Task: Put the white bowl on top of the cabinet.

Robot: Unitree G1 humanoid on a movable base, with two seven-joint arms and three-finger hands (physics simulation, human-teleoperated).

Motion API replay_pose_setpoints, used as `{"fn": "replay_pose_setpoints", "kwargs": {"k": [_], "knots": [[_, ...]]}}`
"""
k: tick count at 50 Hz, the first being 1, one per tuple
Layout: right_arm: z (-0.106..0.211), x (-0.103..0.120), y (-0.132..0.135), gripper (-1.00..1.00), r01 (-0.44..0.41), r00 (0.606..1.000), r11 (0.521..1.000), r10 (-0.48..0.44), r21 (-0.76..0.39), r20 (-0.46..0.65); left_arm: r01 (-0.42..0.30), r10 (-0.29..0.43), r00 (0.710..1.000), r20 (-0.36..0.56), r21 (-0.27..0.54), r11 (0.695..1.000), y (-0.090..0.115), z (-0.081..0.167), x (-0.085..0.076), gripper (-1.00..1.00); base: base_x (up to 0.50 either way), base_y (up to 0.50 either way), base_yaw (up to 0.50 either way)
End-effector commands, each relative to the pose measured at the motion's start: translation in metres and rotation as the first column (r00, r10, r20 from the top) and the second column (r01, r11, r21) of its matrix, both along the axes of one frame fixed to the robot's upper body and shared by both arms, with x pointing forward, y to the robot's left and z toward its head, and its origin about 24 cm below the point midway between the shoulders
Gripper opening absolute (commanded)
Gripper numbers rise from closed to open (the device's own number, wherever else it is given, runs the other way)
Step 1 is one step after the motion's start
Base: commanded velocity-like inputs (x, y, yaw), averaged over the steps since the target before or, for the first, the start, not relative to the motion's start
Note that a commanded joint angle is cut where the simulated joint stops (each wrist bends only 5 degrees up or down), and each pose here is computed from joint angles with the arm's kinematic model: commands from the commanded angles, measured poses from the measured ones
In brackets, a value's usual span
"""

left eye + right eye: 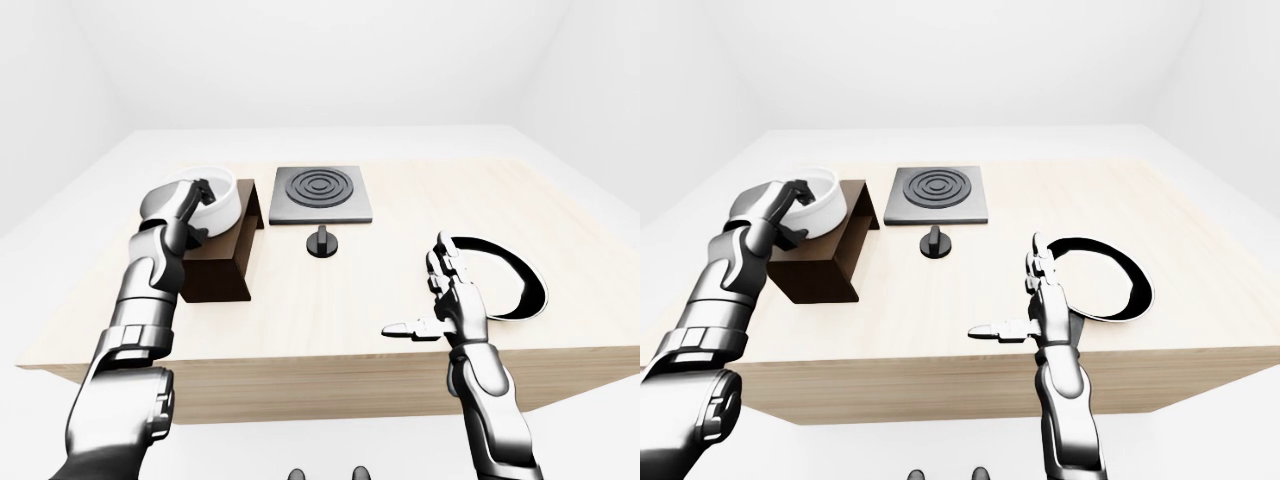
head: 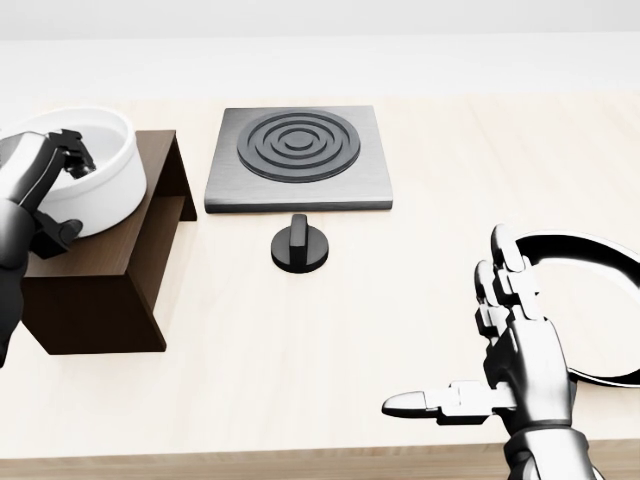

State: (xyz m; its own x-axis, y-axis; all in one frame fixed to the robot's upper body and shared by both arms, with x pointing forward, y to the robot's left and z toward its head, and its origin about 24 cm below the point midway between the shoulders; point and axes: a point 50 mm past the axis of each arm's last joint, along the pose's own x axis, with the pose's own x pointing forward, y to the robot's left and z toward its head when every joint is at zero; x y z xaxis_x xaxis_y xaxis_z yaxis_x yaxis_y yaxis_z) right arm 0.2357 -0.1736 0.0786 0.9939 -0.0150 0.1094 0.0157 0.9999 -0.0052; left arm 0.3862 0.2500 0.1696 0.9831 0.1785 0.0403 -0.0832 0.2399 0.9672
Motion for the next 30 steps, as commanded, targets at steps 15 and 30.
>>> {"fn": "replay_pose_setpoints", "kwargs": {"k": [15,30], "knots": [[0.0010,-0.0011,0.0007,1.00,-0.002,1.000,1.000,0.002,-0.001,0.004,-0.065,0.065,0.998,0.000,-0.014,0.998,0.0134,-0.0149,-0.0038,1.00,0.00,0.00,0.00],[-0.0011,0.0001,0.0008,1.00,-0.003,1.000,1.000,0.003,0.000,-0.005,-0.053,0.053,0.999,0.005,0.000,0.999,0.0123,-0.0116,-0.0061,1.00,0.00,0.00,0.00]]}}
